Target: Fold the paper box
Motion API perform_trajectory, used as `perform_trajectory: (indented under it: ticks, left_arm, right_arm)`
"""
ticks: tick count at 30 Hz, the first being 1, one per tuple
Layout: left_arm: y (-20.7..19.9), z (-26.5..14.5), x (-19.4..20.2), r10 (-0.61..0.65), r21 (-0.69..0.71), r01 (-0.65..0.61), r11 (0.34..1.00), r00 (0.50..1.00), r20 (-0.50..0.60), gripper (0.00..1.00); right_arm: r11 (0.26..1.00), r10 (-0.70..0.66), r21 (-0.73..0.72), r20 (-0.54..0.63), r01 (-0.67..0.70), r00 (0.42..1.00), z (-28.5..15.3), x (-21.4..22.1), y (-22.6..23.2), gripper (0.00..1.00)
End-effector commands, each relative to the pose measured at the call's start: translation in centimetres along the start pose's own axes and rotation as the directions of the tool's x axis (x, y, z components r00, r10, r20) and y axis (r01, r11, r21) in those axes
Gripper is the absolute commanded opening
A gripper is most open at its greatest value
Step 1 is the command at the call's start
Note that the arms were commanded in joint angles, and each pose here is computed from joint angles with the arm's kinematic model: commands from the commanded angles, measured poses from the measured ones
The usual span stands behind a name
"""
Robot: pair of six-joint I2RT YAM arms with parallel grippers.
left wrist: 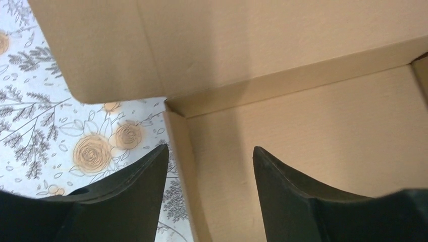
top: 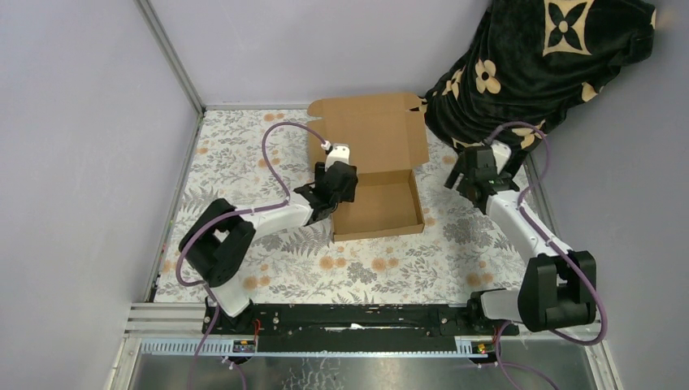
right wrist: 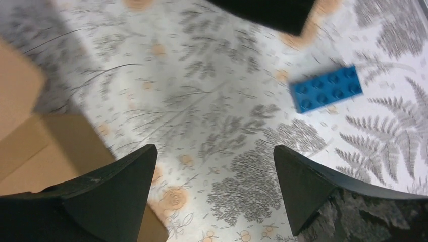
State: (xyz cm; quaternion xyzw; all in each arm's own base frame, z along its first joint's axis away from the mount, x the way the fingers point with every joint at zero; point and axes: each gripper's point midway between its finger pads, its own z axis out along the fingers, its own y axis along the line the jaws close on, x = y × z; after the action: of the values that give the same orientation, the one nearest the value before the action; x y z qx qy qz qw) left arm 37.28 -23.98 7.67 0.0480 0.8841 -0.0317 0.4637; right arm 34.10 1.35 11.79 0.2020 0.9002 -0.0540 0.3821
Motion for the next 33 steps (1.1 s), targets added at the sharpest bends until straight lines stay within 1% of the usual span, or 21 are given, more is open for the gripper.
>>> perform_trajectory:
  ticks: [1, 3, 7, 8, 9, 10, 13, 18, 22, 28, 33]
  left_arm:
    - [-2.5, -1.5, -3.7, -0.07, 0.114, 0.063, 0.991, 0.996, 0.063, 0.76]
    - [-2.5, -2.0, -4.0, -0.078, 0.128, 0.068, 0.989, 0.995, 0.07, 0.82]
    - [-2.1, -2.6, -4.7, -0.075, 0.14, 0.063, 0.988, 0.994, 0.085, 0.84]
    - [-1.8, -2.6, -4.7, -0.076, 0.139, 0.064, 0.988, 0.994, 0.082, 0.89]
    - [-1.5, -2.7, -4.7, -0.081, 0.139, 0.069, 0.988, 0.994, 0.079, 0.97]
    - [-1.2, -2.6, -4.8, -0.089, 0.143, 0.078, 0.987, 0.993, 0.078, 0.98]
    - [0.1, -2.4, -4.5, -0.119, 0.153, 0.107, 0.982, 0.99, 0.073, 0.98]
    - [1.4, -1.8, -4.0, -0.143, 0.163, 0.133, 0.978, 0.989, 0.048, 0.98]
    - [1.8, -1.6, -4.0, -0.145, 0.164, 0.136, 0.977, 0.988, 0.044, 0.98]
    - [1.7, -1.4, -3.9, -0.144, 0.175, 0.135, 0.975, 0.989, 0.039, 0.98]
    - [1.7, -1.3, -3.7, -0.138, 0.178, 0.13, 0.975, 0.99, 0.035, 0.98]
  right_arm:
    - [0.969, 0.231, 0.097, -0.018, -0.228, 0.973, 1.1, 2.1, -3.1, 0.94]
    - [0.945, 0.296, 0.15, -0.023, -0.29, 0.955, 1.7, 3.1, -4.4, 0.94]
    - [0.89, 0.411, 0.231, -0.036, -0.393, 0.911, 2.8, 3.9, -6.1, 0.94]
    - [0.879, 0.428, 0.247, -0.035, -0.407, 0.903, 3.0, 3.9, -6.2, 0.94]
    - [0.869, 0.442, 0.263, -0.032, -0.419, 0.897, 3.1, 3.9, -6.3, 0.94]
    - [0.85, 0.466, 0.288, -0.018, -0.442, 0.885, 3.4, 3.5, -7.0, 0.94]
    - [0.81, 0.511, 0.339, -0.006, -0.479, 0.86, 3.9, 3.1, -7.7, 0.95]
    - [0.749, 0.559, 0.441, -0.019, -0.495, 0.829, 4.6, 3.1, -9.2, 0.94]
    - [0.73, 0.571, 0.457, -0.001, -0.508, 0.821, 5.0, 2.4, -9.8, 0.94]
    - [0.677, 0.577, 0.554, 0.01, -0.485, 0.817, 5.3, 2.1, -11.7, 0.94]
    - [0.642, 0.584, 0.584, 0.046, -0.496, 0.81, 5.7, 2.1, -13.0, 0.93]
